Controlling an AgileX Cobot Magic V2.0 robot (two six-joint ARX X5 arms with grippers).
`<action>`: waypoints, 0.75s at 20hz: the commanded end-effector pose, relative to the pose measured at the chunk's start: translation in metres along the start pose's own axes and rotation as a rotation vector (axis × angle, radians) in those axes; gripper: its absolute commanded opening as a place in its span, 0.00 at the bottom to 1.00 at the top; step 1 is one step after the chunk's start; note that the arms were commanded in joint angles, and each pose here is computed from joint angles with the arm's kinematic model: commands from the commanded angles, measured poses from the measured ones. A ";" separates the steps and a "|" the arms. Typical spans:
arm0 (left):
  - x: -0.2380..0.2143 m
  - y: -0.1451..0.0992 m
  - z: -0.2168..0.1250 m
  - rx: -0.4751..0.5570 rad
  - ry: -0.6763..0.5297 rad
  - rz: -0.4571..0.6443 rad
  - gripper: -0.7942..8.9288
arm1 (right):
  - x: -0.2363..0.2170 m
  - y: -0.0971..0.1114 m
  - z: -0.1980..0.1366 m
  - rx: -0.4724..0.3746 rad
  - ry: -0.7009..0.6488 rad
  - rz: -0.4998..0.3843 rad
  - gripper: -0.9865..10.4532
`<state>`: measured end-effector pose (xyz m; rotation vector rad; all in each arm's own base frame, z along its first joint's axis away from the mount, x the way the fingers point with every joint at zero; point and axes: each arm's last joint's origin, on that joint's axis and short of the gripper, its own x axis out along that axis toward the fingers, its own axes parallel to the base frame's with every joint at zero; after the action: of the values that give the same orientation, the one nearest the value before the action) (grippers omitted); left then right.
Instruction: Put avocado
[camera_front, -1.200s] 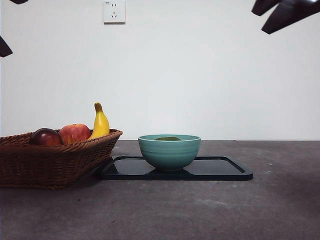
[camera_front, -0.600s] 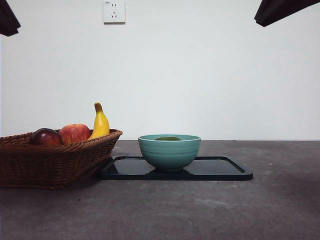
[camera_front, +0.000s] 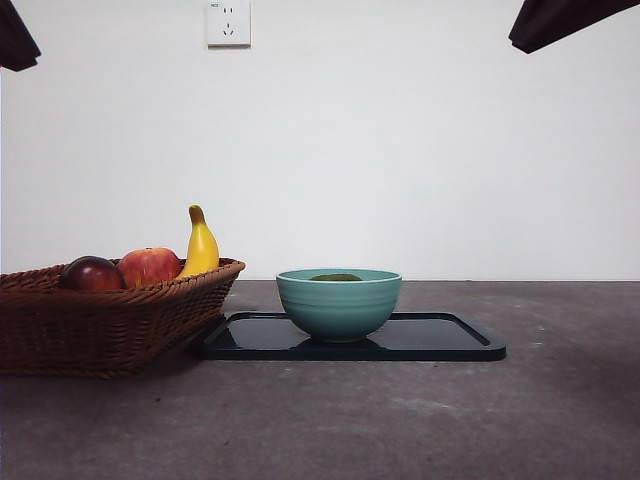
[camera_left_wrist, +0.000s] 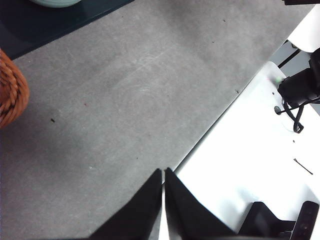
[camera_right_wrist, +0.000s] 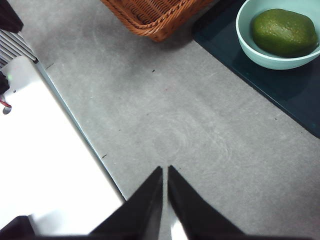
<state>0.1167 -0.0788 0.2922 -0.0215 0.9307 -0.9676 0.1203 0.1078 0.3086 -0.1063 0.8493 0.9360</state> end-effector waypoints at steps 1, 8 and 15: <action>-0.001 -0.001 0.003 0.021 -0.014 -0.007 0.09 | 0.000 0.002 0.003 0.001 -0.008 0.008 0.09; -0.060 -0.003 0.015 0.368 -0.564 0.344 0.09 | 0.000 0.001 0.003 0.001 -0.008 0.007 0.09; -0.085 0.008 -0.025 0.332 -0.945 0.941 0.09 | 0.000 0.001 0.003 0.001 -0.008 0.007 0.09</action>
<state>0.0845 -0.0045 0.3305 0.2002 -0.1507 -0.1400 0.1203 0.1078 0.3086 -0.1060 0.8494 0.9359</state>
